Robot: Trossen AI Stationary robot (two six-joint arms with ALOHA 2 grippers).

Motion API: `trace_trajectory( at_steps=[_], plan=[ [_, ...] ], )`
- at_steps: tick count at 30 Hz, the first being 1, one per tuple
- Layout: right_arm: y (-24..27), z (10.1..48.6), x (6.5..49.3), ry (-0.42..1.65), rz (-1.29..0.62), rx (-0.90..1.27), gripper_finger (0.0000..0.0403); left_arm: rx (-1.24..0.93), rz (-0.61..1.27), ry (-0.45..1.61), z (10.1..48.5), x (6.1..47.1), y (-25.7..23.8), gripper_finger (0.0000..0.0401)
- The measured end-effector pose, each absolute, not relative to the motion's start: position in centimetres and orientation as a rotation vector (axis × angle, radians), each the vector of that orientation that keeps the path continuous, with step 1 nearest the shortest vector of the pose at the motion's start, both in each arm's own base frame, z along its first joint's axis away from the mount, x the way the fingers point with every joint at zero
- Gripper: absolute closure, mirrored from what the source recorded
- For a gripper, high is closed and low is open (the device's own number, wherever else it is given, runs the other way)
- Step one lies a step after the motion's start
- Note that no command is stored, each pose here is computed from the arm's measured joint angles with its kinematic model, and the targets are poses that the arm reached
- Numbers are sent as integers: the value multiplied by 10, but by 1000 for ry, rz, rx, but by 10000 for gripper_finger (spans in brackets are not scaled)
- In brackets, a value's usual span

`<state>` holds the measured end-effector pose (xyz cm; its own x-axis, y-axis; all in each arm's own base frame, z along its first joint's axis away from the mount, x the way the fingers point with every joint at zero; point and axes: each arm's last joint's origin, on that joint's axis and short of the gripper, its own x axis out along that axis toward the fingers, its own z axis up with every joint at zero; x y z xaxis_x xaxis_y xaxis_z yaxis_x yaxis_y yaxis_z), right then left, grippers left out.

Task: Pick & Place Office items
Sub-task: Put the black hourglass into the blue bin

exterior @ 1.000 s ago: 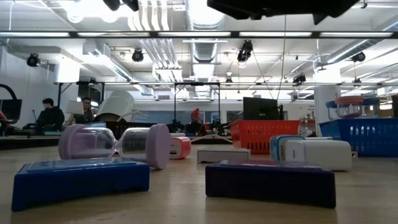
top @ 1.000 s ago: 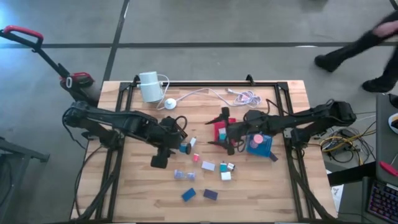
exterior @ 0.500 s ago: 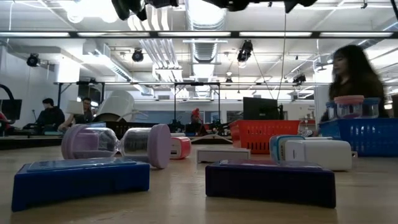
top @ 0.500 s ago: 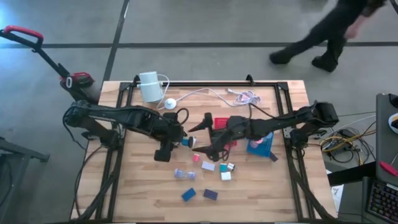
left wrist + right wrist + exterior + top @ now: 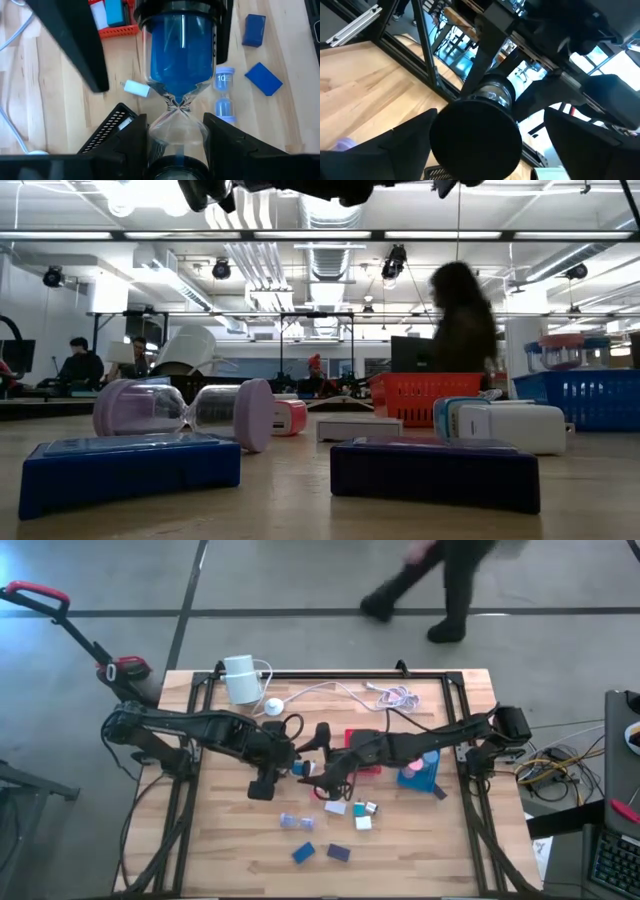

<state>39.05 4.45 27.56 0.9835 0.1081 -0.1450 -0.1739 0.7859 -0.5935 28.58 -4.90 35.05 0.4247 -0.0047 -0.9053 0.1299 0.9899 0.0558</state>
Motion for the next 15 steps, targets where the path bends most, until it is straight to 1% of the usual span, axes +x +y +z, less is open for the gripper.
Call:
trace_trajectory(
  at_steps=[15],
  plan=[
    [45,270,391,119,161,-676,190,112,-76,1131,350,286,-46,231]
  ],
)
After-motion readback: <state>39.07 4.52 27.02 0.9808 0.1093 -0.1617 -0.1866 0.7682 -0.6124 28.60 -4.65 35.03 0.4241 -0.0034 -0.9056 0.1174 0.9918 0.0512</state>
